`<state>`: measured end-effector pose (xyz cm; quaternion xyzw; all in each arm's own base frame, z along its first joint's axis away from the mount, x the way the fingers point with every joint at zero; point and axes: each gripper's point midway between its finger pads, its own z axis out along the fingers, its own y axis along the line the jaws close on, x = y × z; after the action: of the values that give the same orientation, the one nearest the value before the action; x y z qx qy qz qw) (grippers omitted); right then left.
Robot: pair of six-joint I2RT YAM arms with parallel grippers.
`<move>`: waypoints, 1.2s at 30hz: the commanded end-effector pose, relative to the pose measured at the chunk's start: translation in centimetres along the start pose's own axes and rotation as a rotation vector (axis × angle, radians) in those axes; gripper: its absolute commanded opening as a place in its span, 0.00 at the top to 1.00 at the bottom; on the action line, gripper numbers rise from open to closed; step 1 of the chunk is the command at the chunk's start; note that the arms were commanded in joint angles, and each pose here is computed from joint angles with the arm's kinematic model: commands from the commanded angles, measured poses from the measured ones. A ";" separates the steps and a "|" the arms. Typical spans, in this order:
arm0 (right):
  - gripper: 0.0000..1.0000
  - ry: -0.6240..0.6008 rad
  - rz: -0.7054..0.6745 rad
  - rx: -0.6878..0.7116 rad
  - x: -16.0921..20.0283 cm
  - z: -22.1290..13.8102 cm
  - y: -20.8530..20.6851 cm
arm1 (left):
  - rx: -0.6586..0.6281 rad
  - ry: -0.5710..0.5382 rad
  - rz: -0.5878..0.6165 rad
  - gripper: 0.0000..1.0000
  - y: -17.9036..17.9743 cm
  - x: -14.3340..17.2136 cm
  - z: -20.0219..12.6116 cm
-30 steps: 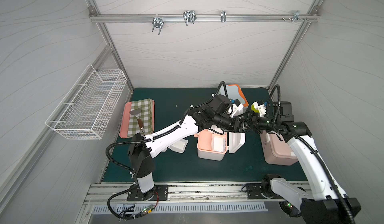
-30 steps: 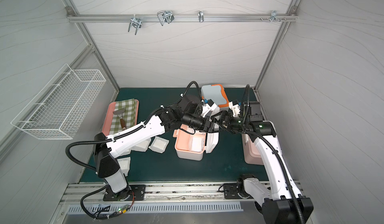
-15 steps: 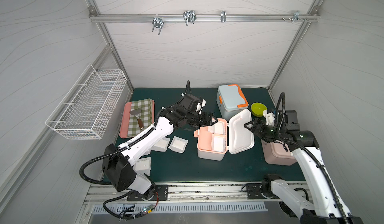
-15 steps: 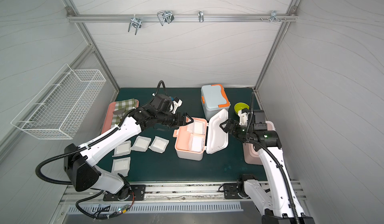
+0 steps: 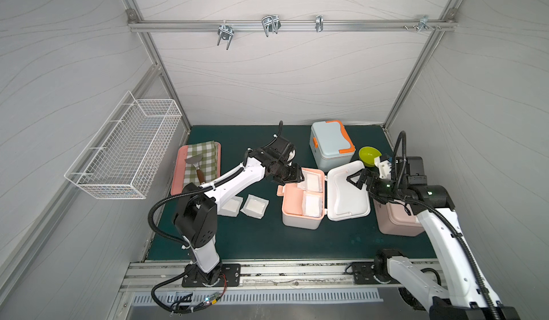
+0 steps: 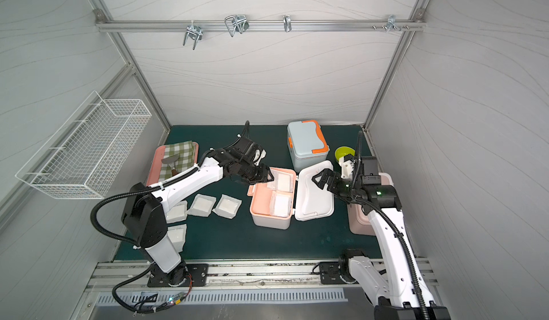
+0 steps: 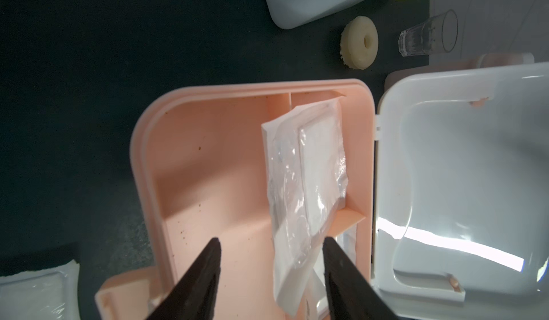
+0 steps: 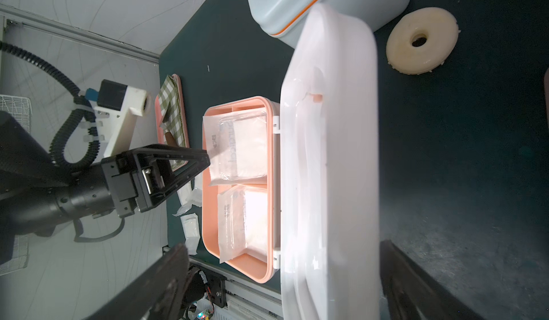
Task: Open first aid kits and take out gauze
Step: Pick up the gauze from the first aid kit.
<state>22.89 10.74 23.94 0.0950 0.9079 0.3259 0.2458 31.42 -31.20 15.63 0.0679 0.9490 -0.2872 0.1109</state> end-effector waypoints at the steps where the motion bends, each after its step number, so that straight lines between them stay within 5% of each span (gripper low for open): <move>1: 0.01 0.025 -0.008 -0.004 0.5 0.0 -0.1 | 0.062 -0.025 0.009 0.58 -1.6 -1.9 -0.2; 12: 0.01 -0.010 -0.036 0.055 -0.3 -1.1 -0.7 | 0.139 -0.039 -0.030 1.00 -2.5 -2.3 -0.2; 20: 0.01 -0.093 -0.108 0.123 -2.2 -3.5 0.0 | 0.232 -0.195 -0.083 1.00 -3.6 -3.0 -6.1; 27: 0.01 -0.052 -0.285 -0.145 -1.1 -4.4 6.3 | 0.261 -0.295 -0.179 1.00 -1.6 -2.0 -10.0; 32: 0.01 0.064 -0.411 -0.208 1.6 -2.5 9.5 | 0.215 -0.390 -0.280 1.00 1.6 -0.2 -12.6; 36: 0.01 0.147 -0.503 -0.234 4.1 -0.8 11.5 | 0.053 -0.469 -0.415 1.00 5.9 2.3 -14.5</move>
<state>19.43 18.89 29.86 -0.1479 0.8832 0.3651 0.2548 27.99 -21.18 23.26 -0.1244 0.8886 -0.3765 0.2307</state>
